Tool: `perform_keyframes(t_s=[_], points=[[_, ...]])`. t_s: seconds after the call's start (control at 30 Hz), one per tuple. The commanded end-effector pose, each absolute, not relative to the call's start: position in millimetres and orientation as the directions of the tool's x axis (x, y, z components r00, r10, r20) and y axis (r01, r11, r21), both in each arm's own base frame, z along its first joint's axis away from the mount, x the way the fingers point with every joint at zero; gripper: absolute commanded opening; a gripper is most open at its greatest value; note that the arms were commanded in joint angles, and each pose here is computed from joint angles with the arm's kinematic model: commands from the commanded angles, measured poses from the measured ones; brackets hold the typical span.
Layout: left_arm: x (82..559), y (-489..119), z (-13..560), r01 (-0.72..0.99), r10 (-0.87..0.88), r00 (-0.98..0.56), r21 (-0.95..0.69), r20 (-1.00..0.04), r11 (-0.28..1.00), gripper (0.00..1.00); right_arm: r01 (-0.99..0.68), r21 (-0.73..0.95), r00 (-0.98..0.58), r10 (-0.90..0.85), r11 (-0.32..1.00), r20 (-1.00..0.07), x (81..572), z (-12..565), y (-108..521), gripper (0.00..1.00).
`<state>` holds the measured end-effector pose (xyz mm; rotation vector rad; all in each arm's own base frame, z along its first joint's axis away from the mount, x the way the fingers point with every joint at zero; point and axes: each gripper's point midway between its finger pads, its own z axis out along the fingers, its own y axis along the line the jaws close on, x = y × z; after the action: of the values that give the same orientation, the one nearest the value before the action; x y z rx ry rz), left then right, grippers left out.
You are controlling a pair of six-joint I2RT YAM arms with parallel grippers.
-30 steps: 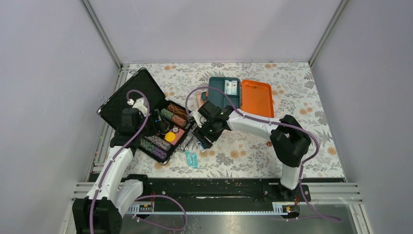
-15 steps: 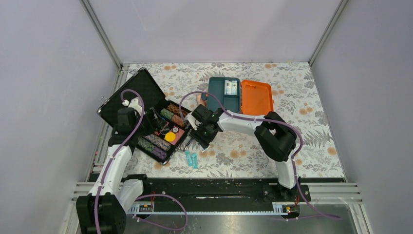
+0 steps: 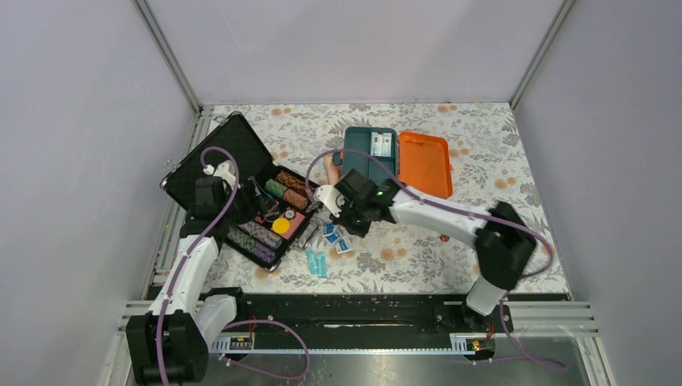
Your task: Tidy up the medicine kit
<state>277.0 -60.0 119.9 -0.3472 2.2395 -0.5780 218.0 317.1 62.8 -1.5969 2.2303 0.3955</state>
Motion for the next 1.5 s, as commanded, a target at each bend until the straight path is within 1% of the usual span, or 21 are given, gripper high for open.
perform_keyframes(t_s=[0.0,0.1,0.2,0.23,0.27,0.3,0.37,0.4,0.43,0.57,0.8,0.9,1.1,1.23,1.47], points=[[296,-61,139,-0.024,-0.430,-0.625,-0.535,-0.652,0.845,0.77,-0.973,-0.024,-0.170,-0.786,0.229,-0.595,200,140,312,0.00],[299,-62,135,-0.039,-0.443,-0.655,-0.558,-0.612,0.829,0.77,-0.967,-0.025,-0.181,-0.755,0.253,-0.630,201,161,306,0.00],[304,-64,133,-0.051,-0.448,-0.682,-0.573,-0.579,0.818,0.76,-0.971,-0.051,-0.141,-0.738,0.232,-0.660,202,175,305,0.00],[306,-65,132,-0.055,-0.450,-0.687,-0.576,-0.571,0.816,0.76,-0.975,-0.047,-0.133,-0.738,0.217,-0.662,201,175,306,0.10],[307,-65,132,-0.058,-0.452,-0.690,-0.578,-0.566,0.814,0.76,-0.979,-0.030,-0.134,-0.740,0.204,-0.659,198,170,308,0.25],[308,-65,131,-0.063,-0.453,-0.694,-0.580,-0.559,0.812,0.76,-0.983,-0.003,-0.138,-0.742,0.186,-0.656,195,163,311,0.35],[312,-65,133,-0.065,-0.454,-0.697,-0.582,-0.555,0.810,0.76,-0.985,0.063,-0.161,-0.743,0.159,-0.650,190,150,319,0.48],[313,-65,133,-0.067,-0.454,-0.700,-0.583,-0.551,0.810,0.76,-0.984,0.094,-0.176,-0.746,0.151,-0.643,189,142,324,0.52],[314,-65,133,-0.064,-0.452,-0.700,-0.582,-0.553,0.811,0.76,-0.983,0.115,-0.184,-0.750,0.144,-0.635,189,134,328,0.53],[315,-63,135,-0.064,-0.451,-0.694,-0.575,-0.561,0.815,0.77,-0.985,0.140,-0.166,-0.771,0.101,-0.615,193,104,347,0.56],[315,-64,137,-0.056,-0.448,-0.693,-0.577,-0.564,0.815,0.77,-0.990,0.120,-0.130,-0.824,0.076,-0.552,197,71,369,0.55],[315,-64,138,-0.057,-0.448,-0.691,-0.576,-0.567,0.816,0.77,-0.986,0.127,-0.160,-0.842,0.109,-0.516,199,53,370,0.50],[315,-63,138,-0.059,-0.455,-0.683,-0.577,-0.572,0.814,0.77,-0.968,0.141,-0.248,-0.854,0.206,-0.458,203,27,371,0.49],[316,-62,142,-0.056,-0.453,-0.675,-0.572,-0.582,0.818,0.77,-0.954,0.098,-0.298,-0.858,0.283,-0.418,209,11,363,0.42],[316,-61,137,-0.069,-0.459,-0.678,-0.572,-0.574,0.817,0.77,-0.956,0.033,-0.283,-0.885,0.292,-0.370,213,-10,346,0.33]])
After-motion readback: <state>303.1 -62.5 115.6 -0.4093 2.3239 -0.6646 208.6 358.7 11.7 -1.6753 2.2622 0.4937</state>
